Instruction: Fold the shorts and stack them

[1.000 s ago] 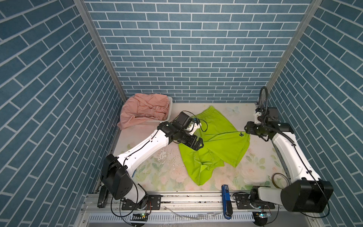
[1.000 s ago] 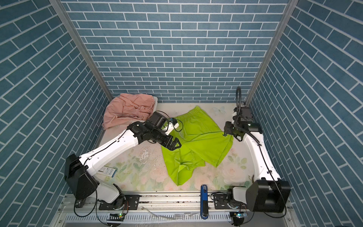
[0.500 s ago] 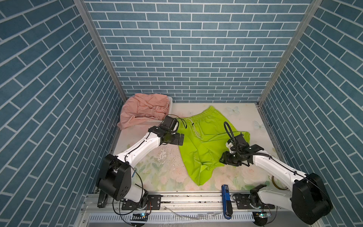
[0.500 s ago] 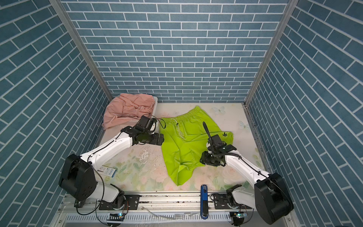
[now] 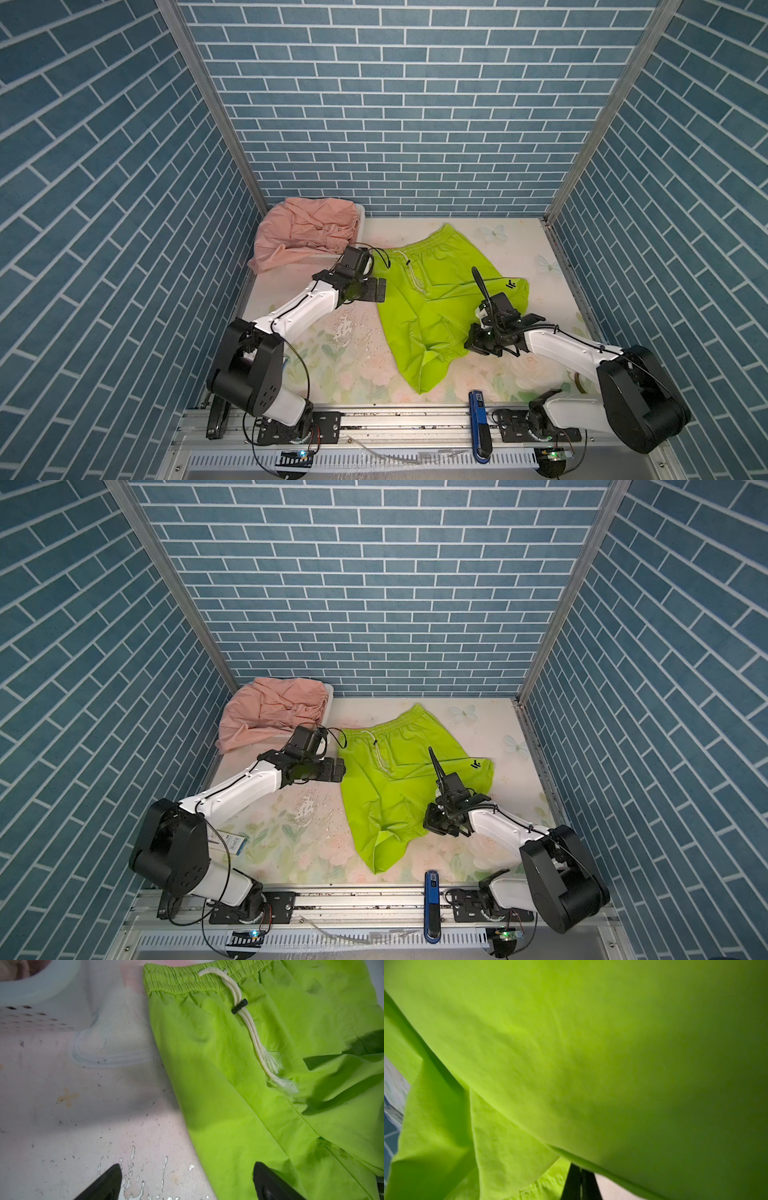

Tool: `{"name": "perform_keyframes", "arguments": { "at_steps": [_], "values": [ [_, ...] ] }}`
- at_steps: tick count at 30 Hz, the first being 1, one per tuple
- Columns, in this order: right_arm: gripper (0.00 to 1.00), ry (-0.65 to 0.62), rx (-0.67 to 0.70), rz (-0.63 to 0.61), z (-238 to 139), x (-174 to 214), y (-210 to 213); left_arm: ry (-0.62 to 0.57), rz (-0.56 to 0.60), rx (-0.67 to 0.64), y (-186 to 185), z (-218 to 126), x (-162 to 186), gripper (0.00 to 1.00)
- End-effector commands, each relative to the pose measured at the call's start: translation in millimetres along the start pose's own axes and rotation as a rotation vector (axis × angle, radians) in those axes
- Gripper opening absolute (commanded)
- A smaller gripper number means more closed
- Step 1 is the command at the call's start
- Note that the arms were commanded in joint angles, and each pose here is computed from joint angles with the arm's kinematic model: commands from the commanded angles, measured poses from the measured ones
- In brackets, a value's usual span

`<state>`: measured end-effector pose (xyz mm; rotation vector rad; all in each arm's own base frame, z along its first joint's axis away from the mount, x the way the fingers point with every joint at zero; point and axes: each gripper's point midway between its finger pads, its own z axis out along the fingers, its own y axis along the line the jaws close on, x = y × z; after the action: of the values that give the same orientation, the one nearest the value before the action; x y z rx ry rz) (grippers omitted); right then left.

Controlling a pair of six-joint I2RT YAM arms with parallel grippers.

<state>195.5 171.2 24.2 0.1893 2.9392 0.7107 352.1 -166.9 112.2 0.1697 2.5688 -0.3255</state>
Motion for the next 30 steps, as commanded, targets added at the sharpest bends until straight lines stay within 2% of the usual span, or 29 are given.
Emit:
{"name": "perform_keyframes", "arguments": {
  "at_steps": [1,3,8,13,17,20,21,24,27,30],
  "values": [
    [0.00,-0.019,0.129,-0.018,-21.5,-6.2,-12.0,-0.004,-0.004,-0.027,9.6,7.1,-2.6,1.00],
    [0.00,-0.050,0.191,-0.009,-31.5,-17.5,-24.4,-0.009,0.002,-0.041,11.3,10.1,-6.2,1.00],
    [0.00,-0.097,0.240,0.054,-46.5,-56.0,-58.7,-0.012,0.013,-0.052,11.0,21.3,-14.3,1.00],
    [0.00,-0.092,0.369,0.048,-62.7,-97.3,-91.7,-0.008,0.004,-0.063,11.4,33.0,-23.2,1.00],
    [0.00,-0.072,0.368,0.028,-73.4,-120.1,-93.1,-0.017,-0.004,-0.048,7.7,40.2,-30.1,1.00],
    [0.00,-0.113,0.385,0.029,-89.8,-130.1,-98.0,-0.034,-0.013,-0.018,2.8,44.8,-37.9,1.00],
    [0.05,-0.127,0.389,0.038,-95.5,-132.7,-101.1,-0.041,-0.018,-0.001,0.1,46.3,-41.6,1.00],
    [0.30,-0.162,0.378,0.047,-110.6,-138.2,-99.6,-0.069,-0.029,0.047,-8.6,54.3,-53.3,1.00],
    [0.35,-0.210,0.260,0.029,-115.8,-137.8,-74.5,-0.090,-0.025,0.079,-14.9,66.5,-62.4,1.00],
    [0.38,-0.245,0.153,-0.005,-115.5,-123.9,-45.1,-0.072,-0.006,0.047,-10.1,84.4,-64.1,1.00]
  ]
}}
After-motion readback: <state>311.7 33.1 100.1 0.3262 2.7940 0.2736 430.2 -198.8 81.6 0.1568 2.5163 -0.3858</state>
